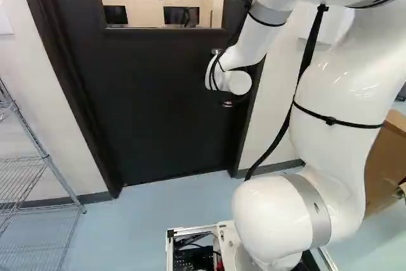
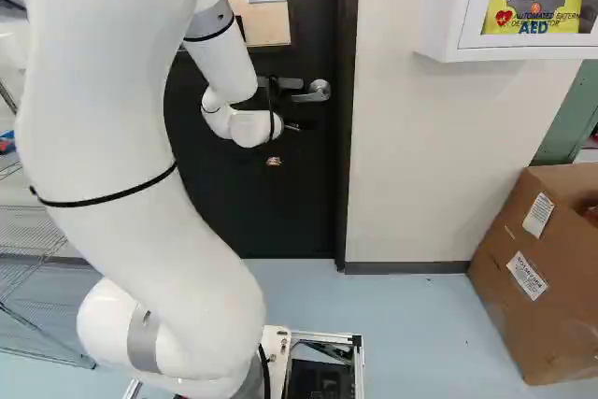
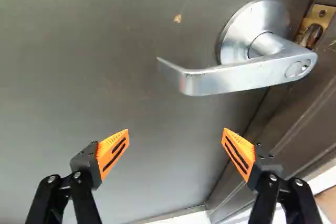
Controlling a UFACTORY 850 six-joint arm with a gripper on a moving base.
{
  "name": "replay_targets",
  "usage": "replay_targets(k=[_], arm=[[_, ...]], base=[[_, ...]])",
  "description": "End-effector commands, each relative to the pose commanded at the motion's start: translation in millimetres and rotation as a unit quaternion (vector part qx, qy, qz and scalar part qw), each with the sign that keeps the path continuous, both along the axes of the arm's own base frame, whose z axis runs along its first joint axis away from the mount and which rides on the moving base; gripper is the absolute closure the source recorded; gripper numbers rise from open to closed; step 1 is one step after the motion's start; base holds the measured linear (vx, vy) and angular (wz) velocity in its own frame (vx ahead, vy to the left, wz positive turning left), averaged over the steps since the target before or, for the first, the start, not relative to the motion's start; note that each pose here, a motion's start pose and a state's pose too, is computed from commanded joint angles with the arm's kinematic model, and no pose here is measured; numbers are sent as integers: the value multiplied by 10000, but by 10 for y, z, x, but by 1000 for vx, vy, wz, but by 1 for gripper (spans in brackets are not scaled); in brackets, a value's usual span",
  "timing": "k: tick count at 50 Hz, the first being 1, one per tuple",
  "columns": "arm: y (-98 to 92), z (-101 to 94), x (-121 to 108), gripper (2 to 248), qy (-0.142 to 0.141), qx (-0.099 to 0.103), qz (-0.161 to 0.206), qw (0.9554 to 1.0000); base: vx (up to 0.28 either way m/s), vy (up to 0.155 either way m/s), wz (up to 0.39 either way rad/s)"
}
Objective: Open the door and move inside
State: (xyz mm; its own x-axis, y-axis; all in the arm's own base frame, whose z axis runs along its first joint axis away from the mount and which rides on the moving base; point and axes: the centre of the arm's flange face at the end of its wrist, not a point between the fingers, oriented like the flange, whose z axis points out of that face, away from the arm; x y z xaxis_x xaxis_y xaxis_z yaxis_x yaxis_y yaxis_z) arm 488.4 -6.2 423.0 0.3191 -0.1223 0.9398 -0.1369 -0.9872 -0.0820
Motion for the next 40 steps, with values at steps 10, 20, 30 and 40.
replay_targets(k=[10, 20, 30, 40], arm=[[-2, -6, 187, 3, -76, 224, -359, 9991], [-2, -17, 354, 3, -154, 463, -748, 9960], [-1, -34, 512, 3, -231, 710, -1154, 9905], [30, -53, 673, 3, -284, 860, -1368, 9864]], base=[[0, 0, 0], [0, 0, 0], [0, 0, 0], [0, 0, 0]])
